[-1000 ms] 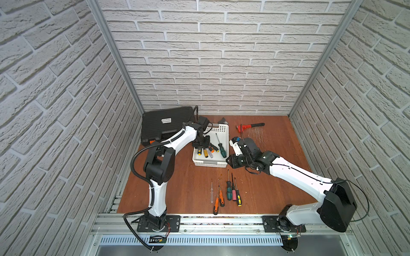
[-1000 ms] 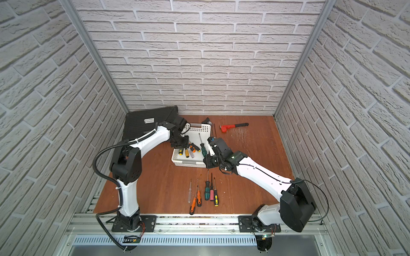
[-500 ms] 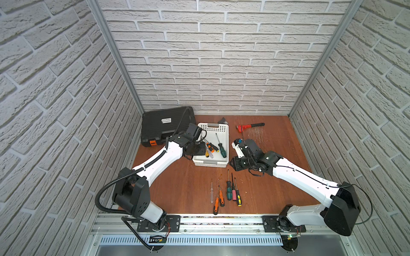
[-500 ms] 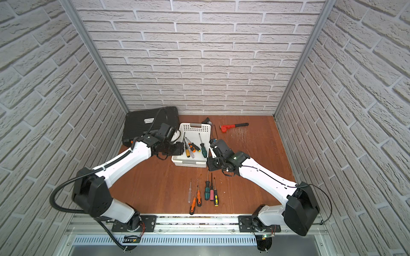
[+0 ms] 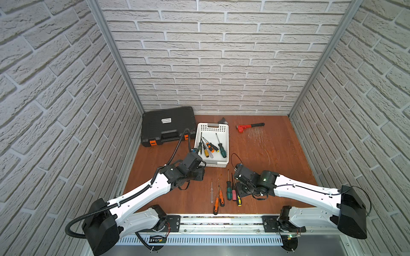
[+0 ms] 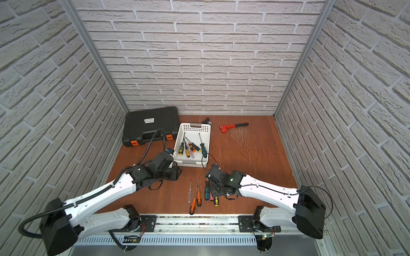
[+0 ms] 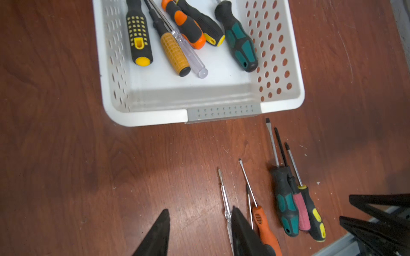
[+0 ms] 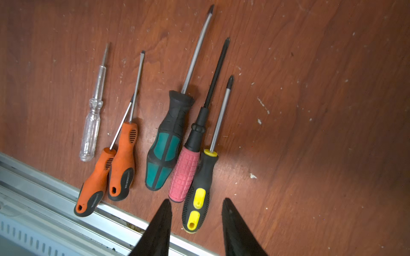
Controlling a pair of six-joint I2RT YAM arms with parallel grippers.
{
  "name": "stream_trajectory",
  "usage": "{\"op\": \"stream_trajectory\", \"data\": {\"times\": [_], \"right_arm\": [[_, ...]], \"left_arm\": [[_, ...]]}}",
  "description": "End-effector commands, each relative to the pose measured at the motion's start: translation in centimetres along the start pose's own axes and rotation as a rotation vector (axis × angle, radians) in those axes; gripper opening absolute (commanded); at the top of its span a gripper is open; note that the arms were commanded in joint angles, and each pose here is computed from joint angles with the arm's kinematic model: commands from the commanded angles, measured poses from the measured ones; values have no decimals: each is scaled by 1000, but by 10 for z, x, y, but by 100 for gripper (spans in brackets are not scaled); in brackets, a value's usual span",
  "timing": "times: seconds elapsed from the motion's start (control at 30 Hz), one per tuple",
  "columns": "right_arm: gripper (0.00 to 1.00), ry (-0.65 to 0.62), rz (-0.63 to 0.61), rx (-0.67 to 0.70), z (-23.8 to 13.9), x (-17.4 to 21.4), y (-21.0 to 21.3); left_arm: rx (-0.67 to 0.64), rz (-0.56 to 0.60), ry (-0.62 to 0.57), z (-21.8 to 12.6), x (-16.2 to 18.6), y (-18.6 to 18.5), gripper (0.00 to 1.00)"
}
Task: Put the screwdriver in the bin
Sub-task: 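Withdraw the left gripper while the right gripper grasps the black-yellow screwdriver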
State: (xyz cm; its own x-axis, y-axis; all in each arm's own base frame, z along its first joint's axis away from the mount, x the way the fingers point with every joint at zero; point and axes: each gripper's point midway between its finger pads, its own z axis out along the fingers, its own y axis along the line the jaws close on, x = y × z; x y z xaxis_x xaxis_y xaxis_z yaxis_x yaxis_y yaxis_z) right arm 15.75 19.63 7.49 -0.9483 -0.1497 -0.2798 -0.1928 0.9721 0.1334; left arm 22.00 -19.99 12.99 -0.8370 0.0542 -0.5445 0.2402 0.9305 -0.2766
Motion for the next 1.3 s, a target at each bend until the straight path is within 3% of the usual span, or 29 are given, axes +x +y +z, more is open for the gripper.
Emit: {"op": "stream_trajectory", "data": {"times": [0.0, 0.8, 1.27], "right_arm": [[34, 19, 66, 42, 11, 7, -2], [41, 108, 112, 124, 50, 30, -13], [29, 160, 94, 163, 64, 39, -16]], "left_arm": [[-5, -17, -76, -3, -15, -1, 46], [-44, -43, -89, -3, -13, 9, 48], [-72, -43, -90, -5, -14, 15, 48]]}}
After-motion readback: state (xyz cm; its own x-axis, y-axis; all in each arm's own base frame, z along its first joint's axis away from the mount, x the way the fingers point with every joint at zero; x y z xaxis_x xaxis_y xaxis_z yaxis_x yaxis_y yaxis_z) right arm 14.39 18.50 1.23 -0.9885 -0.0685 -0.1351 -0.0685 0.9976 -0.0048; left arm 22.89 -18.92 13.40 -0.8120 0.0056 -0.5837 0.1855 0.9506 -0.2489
